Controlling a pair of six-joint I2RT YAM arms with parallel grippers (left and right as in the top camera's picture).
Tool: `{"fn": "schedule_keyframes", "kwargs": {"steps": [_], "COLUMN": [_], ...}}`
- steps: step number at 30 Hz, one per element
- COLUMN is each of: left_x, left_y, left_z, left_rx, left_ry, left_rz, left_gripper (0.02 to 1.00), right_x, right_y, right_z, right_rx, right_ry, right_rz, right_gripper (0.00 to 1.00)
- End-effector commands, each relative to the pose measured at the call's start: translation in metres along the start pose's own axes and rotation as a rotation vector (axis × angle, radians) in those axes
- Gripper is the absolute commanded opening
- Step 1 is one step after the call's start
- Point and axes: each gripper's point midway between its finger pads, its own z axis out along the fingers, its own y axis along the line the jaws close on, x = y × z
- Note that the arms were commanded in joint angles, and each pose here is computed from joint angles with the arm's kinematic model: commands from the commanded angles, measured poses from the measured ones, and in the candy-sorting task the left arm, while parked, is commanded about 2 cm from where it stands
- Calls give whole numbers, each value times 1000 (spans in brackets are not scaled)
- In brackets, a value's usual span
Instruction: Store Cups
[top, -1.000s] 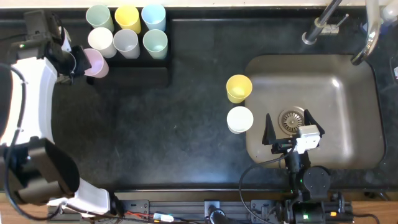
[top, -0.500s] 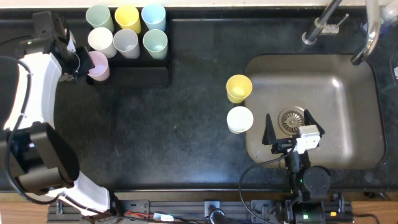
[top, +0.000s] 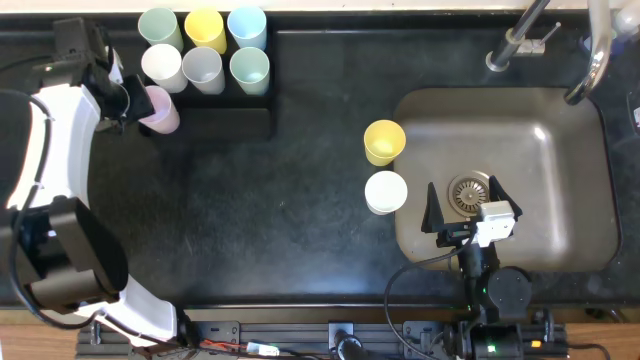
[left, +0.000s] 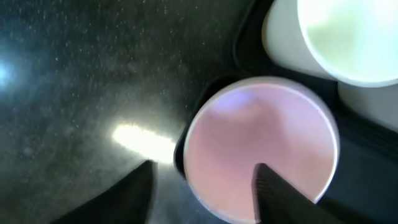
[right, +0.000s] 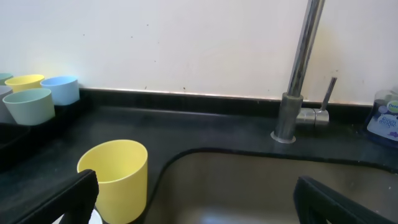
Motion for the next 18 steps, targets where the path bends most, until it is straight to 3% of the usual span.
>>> {"fn": "schedule_keyframes", "kwargs": {"steps": [1,5,8,13,18], "left_x": [-28,-21,4,80,161], "left_y": [-29,-97,-159,-258,-321], "left_z": [-121,-211,-235,-209,-162], "left_rx": [-32,65,160,287,309], "left_ry": [-280,-422,-399,-187,36], "left_rz": [17,136,196,331,415], "left_gripper": [755,860,899,923,928], "right_x": [4,4,4,4,4], "right_y": [0,0,0,0,0], "right_z": [0,0,0,0,0], "right_rx": [3,3,3,3,3], "right_ry": [1,1,1,1,1], "right_rz": [-3,-3,-3,-3,-3], "right_gripper": [998,996,998,998,998]}}
